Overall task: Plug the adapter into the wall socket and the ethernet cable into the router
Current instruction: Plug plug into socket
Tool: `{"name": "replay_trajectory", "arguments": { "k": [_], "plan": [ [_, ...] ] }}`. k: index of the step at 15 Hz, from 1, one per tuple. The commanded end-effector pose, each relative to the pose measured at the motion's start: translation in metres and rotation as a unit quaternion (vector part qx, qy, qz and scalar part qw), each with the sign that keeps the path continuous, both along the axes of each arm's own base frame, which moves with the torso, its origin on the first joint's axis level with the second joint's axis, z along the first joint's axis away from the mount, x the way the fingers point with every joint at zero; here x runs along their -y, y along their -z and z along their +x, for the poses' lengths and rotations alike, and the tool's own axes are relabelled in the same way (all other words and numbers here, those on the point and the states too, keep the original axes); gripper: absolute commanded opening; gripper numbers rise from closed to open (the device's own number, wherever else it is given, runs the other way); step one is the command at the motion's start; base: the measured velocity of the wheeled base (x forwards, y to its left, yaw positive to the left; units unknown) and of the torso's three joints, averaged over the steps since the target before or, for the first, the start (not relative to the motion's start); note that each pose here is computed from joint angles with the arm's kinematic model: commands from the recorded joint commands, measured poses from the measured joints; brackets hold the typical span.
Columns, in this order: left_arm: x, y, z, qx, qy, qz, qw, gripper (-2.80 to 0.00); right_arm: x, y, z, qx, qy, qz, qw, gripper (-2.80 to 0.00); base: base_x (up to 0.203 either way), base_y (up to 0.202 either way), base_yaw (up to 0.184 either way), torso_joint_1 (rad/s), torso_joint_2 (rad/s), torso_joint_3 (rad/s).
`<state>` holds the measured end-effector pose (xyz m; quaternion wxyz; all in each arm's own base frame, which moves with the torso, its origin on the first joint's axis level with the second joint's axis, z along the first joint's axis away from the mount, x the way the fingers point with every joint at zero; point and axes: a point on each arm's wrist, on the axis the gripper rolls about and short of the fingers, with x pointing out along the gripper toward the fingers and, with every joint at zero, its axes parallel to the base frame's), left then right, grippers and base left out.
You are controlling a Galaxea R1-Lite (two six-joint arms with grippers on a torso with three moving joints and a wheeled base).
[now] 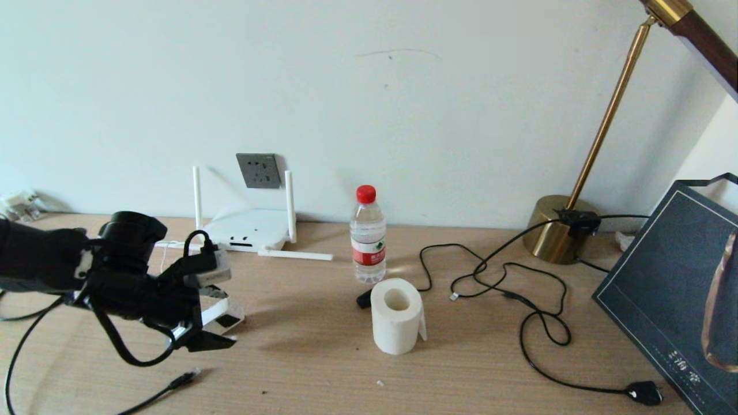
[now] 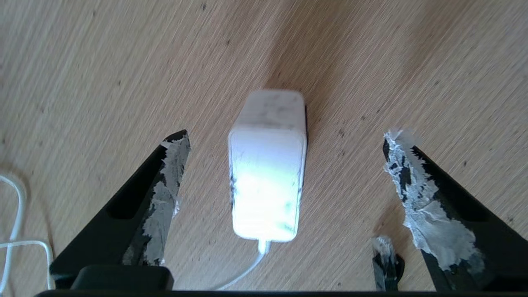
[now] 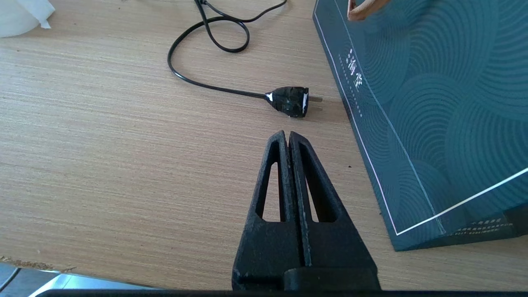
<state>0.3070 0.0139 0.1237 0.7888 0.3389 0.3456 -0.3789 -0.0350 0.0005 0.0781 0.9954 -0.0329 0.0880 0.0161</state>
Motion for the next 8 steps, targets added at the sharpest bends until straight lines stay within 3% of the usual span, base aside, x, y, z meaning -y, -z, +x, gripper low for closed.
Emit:
{"name": "replay_trajectory", "arguments": {
  "k": [1, 5, 6, 7, 8],
  "plan": [
    [-0.0021, -0.0001, -0.0006, 0.001, 0.0, 0.001, 1.0, 0.0, 0.0, 0.0001, 0.0, -0.001, -0.001, 0.0, 1.0, -2.8, 0.0, 0.0, 0.0, 0.0, 0.0, 0.0],
    [-0.0022, 0.0026, 0.0011, -0.003, 0.0, 0.0, 1.0, 0.0, 0.0, 0.0001, 0.0, -0.001, -0.001, 0.0, 1.0, -2.8, 0.0, 0.0, 0.0, 0.0, 0.0, 0.0],
    [-0.0021, 0.0043, 0.0025, -0.002, 0.0, 0.0, 1.0, -1.87, 0.0, 0.0001, 0.0, -0.001, -0.001, 0.0, 1.0, -2.8, 0.0, 0.0, 0.0, 0.0, 0.0, 0.0],
    [-0.0023, 0.004, 0.0027, -0.002, 0.0, 0.0, 1.0, -2.8, 0.0, 0.0001, 0.0, -0.001, -0.001, 0.0, 1.0, -2.8, 0.0, 0.0, 0.0, 0.0, 0.0, 0.0],
    [-0.0023, 0.0043, 0.0021, -0.005, 0.0, -0.001, 1.0, -2.8, 0.0, 0.0001, 0.0, -0.001, -0.001, 0.0, 1.0, -2.8, 0.0, 0.0, 0.0, 0.0, 0.0, 0.0]
  ]
}}
